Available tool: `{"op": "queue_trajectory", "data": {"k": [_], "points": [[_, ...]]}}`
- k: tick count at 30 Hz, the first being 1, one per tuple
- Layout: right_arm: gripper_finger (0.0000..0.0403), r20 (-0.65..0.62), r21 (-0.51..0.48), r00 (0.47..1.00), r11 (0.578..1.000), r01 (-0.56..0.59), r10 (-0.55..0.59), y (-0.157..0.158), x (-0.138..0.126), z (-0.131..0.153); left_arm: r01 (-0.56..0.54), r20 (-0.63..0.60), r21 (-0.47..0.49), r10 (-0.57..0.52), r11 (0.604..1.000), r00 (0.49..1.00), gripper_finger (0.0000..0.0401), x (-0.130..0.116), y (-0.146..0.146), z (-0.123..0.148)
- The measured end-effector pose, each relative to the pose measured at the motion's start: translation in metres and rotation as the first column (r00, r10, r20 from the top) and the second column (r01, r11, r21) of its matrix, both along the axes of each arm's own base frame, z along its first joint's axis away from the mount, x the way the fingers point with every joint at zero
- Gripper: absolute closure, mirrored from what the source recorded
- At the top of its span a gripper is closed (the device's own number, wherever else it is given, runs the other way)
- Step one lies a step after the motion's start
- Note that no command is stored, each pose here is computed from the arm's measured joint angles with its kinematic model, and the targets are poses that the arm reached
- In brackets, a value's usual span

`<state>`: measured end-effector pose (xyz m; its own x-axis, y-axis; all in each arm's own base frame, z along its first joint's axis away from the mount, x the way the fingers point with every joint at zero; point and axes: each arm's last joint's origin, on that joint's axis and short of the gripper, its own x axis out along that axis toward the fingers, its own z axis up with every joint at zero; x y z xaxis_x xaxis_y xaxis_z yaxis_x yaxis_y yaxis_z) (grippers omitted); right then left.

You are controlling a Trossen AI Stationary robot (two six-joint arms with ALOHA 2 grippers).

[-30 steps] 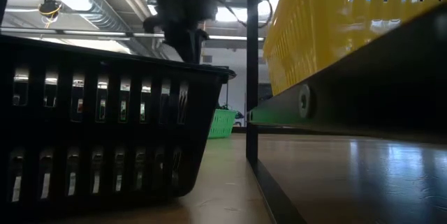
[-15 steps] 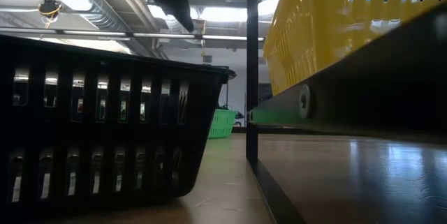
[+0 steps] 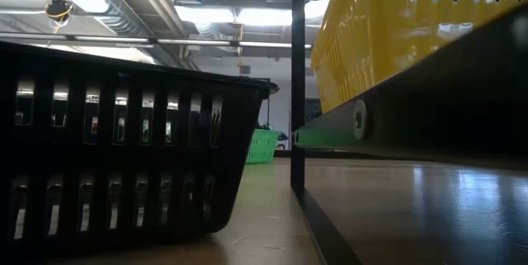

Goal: Stack baskets on shelf by color
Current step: Stack the green bin on top of the green bins on the shelf

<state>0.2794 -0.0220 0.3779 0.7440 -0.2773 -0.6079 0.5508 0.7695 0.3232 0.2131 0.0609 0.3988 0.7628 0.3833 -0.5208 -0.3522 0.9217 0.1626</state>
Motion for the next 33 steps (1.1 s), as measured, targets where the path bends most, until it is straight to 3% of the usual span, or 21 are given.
{"op": "queue_trajectory", "data": {"k": [7,12,19,33], "points": [[0.0336,-0.058,0.17,0.995,0.982,0.085,-0.076,-0.04,0.041,-0.041,-0.008,0.02,0.011,0.008,1.0,1.0,0.0346,-0.029,-0.007,0.011],[0.0336,-0.116,0.226,0.989,0.967,0.115,-0.09,-0.063,0.066,-0.076,-0.023,-0.01,0.013,0.023,1.0,1.0,0.0346,-0.045,-0.011,0.012],[0.0336,-0.185,0.228,0.976,0.961,0.157,-0.115,-0.083,0.09,-0.118,-0.034,0.006,0.024,0.034,0.999,0.999,0.0346,-0.055,-0.013,0.016],[0.0336,-0.239,0.202,0.968,0.971,0.128,-0.078,-0.092,0.121,-0.178,-0.035,0.013,0.023,0.035,0.999,0.999,0.0346,-0.06,-0.014,0.017]]}}
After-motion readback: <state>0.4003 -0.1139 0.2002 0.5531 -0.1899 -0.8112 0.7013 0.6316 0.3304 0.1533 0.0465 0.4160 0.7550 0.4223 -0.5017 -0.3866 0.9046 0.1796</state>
